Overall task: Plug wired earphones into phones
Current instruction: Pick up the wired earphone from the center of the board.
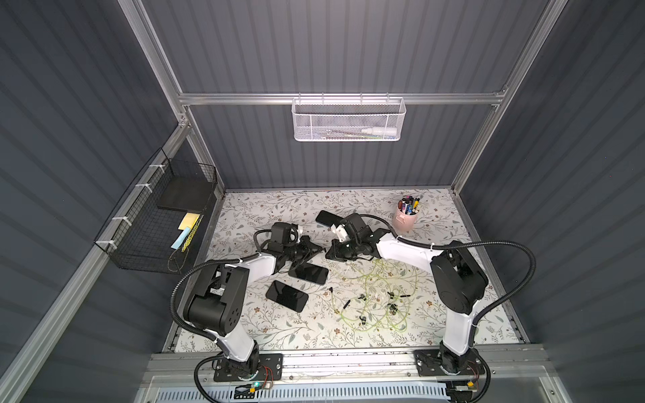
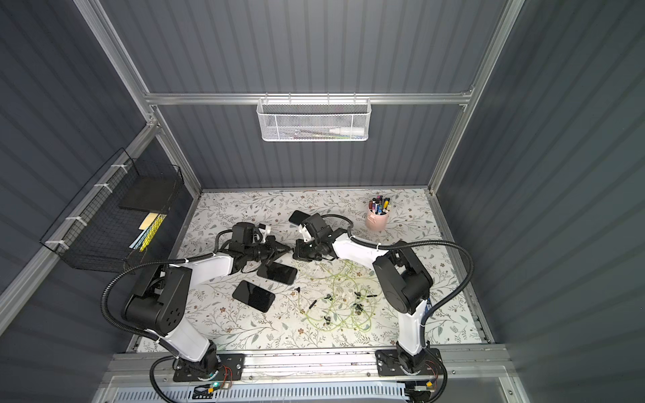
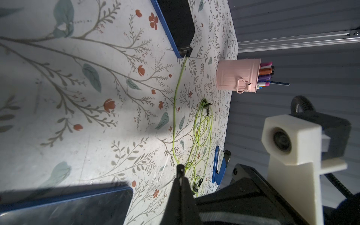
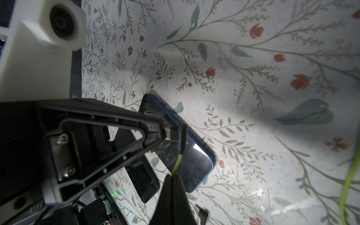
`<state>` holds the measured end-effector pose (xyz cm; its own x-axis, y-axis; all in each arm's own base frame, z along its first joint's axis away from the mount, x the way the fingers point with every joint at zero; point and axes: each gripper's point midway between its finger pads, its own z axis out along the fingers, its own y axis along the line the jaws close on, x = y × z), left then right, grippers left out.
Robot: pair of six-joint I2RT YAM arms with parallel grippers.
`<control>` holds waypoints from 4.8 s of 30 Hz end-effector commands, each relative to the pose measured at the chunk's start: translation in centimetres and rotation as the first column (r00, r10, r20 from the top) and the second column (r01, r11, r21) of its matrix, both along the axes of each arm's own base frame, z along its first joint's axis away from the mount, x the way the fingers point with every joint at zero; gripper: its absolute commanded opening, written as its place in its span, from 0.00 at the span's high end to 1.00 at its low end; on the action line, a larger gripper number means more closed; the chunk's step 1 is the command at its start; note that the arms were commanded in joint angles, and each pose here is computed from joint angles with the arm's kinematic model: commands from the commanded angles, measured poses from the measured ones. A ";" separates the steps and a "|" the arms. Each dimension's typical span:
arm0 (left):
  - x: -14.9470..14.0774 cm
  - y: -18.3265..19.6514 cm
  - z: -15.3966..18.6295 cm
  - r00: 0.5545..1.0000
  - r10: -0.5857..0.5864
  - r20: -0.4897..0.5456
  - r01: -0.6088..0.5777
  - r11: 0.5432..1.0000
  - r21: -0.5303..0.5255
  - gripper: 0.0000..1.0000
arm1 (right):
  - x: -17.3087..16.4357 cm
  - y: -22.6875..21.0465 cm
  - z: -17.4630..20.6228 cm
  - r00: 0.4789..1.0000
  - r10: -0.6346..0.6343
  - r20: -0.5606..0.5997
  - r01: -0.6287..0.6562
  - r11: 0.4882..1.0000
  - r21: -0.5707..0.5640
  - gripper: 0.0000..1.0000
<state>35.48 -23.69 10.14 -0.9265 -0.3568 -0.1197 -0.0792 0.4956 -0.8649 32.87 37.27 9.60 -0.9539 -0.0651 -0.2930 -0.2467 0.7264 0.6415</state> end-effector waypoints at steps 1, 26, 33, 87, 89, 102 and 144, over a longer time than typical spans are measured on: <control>-0.5 -0.3 -0.5 1.000 -0.020 -0.007 0.020 1.000 0.004 1.00 | 0.1 0.0 1.4 1.000 0.002 0.007 -0.003 0.999 0.043 0.96; 1.0 -4.9 5.2 0.976 -0.189 0.109 0.216 0.911 -0.351 1.00 | 3.4 -5.9 5.6 0.991 -0.051 -0.121 0.107 0.848 0.519 0.57; 1.1 -5.6 6.3 0.971 -0.194 0.141 0.237 0.868 -0.437 1.00 | 3.4 -5.8 5.3 0.989 -0.037 -0.142 0.109 0.832 0.543 0.59; 0.3 -6.5 5.4 0.959 -0.248 0.141 0.284 0.875 -0.393 1.00 | 3.8 -6.1 5.6 0.991 -0.041 -0.129 0.105 0.830 0.548 0.83; 0.4 -6.5 5.5 0.958 -0.247 0.143 0.284 0.875 -0.392 1.00 | 3.8 -6.1 5.5 0.991 -0.041 -0.131 0.106 0.830 0.548 0.83; 0.3 -6.9 5.6 0.956 -0.256 0.146 0.294 0.874 -0.388 1.00 | 3.7 -6.0 5.2 0.990 -0.039 -0.137 0.107 0.837 0.536 0.86; 0.6 -6.9 5.1 0.959 -0.261 0.114 0.283 0.913 -0.295 1.00 | 3.0 -5.6 4.8 0.990 -0.027 -0.141 0.098 0.842 0.530 0.84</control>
